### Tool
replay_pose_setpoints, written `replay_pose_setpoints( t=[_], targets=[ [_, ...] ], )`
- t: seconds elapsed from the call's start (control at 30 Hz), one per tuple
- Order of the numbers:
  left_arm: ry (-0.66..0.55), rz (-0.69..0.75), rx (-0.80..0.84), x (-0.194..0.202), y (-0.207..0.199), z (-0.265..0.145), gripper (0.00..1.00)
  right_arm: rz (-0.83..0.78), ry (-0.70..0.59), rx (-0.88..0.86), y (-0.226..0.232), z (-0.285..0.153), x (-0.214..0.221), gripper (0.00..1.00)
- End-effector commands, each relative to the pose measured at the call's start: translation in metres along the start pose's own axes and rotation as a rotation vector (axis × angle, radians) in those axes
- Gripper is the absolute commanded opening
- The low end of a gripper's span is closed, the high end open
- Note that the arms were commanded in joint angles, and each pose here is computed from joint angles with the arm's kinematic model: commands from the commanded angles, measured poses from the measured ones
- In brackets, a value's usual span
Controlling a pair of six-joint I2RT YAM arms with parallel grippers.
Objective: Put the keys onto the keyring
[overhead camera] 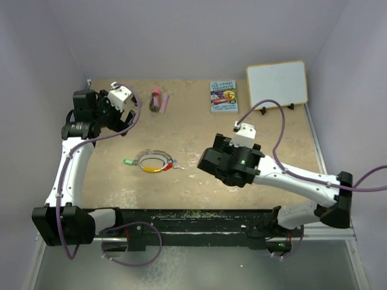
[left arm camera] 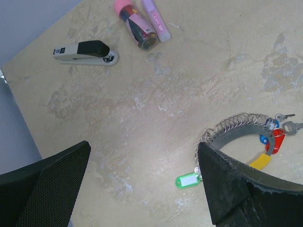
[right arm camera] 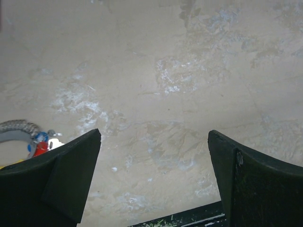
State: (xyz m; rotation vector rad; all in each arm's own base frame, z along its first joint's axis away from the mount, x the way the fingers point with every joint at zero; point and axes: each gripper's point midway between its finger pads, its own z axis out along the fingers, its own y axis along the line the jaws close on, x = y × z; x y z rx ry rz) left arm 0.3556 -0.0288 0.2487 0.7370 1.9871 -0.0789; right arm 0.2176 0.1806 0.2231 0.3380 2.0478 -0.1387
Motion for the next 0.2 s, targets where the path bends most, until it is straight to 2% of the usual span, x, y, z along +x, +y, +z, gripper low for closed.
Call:
replay_pose_setpoints(
  t=[0.0,0.17],
  targets=[
    [-0.061,-0.071,-0.029,-0.0157,0.0064,-0.0052,0.98,0.05,-0.068,-0.085,-0.0048,-0.0077,-0.0274,0.99],
    [-0.058,-0.059,-0.046,-0.0175,0.0103,-0.0123,0.98,0.096,-0.067,-0.126,-0.0134,-0.0121,-0.0334,1.0]
  ],
)
